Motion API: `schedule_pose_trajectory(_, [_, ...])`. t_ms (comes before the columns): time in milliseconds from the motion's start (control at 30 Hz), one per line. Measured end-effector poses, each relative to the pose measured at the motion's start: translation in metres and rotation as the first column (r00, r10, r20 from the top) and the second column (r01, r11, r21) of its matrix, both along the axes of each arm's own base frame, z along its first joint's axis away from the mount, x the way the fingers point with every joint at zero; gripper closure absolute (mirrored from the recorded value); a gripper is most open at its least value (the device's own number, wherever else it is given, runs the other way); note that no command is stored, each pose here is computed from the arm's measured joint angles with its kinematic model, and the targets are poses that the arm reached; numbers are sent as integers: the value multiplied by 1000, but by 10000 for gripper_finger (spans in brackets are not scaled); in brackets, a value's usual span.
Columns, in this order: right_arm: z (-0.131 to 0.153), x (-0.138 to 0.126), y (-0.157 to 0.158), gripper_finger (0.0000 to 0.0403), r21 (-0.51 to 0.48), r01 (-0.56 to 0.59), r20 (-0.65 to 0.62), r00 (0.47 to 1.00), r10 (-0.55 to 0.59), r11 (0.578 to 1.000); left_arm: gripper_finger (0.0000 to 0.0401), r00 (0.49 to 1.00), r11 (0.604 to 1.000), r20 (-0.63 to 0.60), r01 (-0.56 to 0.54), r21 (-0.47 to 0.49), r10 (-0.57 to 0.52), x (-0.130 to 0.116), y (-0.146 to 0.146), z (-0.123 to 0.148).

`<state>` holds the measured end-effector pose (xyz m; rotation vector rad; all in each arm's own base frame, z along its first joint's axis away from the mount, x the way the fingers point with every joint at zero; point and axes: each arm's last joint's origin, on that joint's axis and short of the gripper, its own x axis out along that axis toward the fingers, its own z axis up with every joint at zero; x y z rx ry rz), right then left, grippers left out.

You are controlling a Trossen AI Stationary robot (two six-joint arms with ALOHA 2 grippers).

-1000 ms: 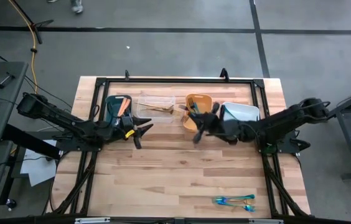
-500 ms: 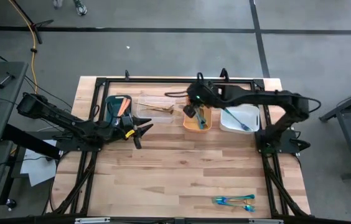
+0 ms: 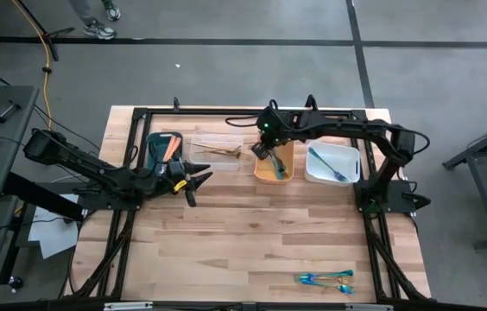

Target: Sort silverware by color (type)

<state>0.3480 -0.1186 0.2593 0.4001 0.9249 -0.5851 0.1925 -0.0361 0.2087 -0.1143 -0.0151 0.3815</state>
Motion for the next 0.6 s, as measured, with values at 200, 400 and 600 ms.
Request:
schedule_pose_trajectory(200, [-3,-6,-5,395,66,61,-28,998,-60,996,290,1000,1000,0,0,0,0,0,0,0])
schedule_pose_trajectory(400, [-3,-7,-5,392,85,69,-25,997,-67,994,290,1000,1000,1,0,0,0,0,0,0])
schedule_pose_trajectory(600, [-3,-7,-5,391,83,67,-23,998,-65,994,290,1000,1000,0,0,0,0,0,0,0])
